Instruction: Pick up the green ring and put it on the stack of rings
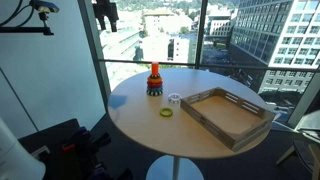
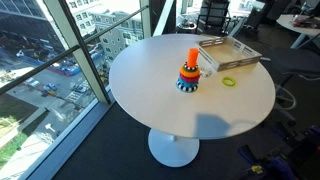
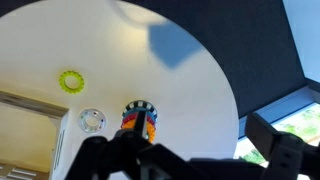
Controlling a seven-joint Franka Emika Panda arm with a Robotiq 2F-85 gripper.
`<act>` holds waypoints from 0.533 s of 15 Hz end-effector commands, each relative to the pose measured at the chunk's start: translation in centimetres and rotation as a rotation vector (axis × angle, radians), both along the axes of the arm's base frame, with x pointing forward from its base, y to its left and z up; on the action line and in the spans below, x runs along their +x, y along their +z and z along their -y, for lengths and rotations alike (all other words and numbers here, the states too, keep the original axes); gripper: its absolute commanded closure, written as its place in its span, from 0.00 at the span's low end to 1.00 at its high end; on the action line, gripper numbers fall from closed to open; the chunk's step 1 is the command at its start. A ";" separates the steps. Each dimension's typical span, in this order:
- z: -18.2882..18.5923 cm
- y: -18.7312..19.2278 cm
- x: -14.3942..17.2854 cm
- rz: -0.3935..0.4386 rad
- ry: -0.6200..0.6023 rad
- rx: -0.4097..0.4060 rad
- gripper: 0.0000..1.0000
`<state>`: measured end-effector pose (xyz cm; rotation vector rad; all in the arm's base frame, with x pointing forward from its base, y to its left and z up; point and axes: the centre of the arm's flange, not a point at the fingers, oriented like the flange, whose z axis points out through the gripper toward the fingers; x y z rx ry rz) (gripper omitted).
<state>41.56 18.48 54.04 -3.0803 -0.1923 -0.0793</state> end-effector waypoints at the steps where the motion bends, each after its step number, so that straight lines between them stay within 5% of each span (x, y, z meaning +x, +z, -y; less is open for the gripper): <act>1: 0.0 0.0 0.0 0.001 0.000 0.000 0.00; 8: 0.3 0.2 0.4 0.012 -0.020 -0.019 0.00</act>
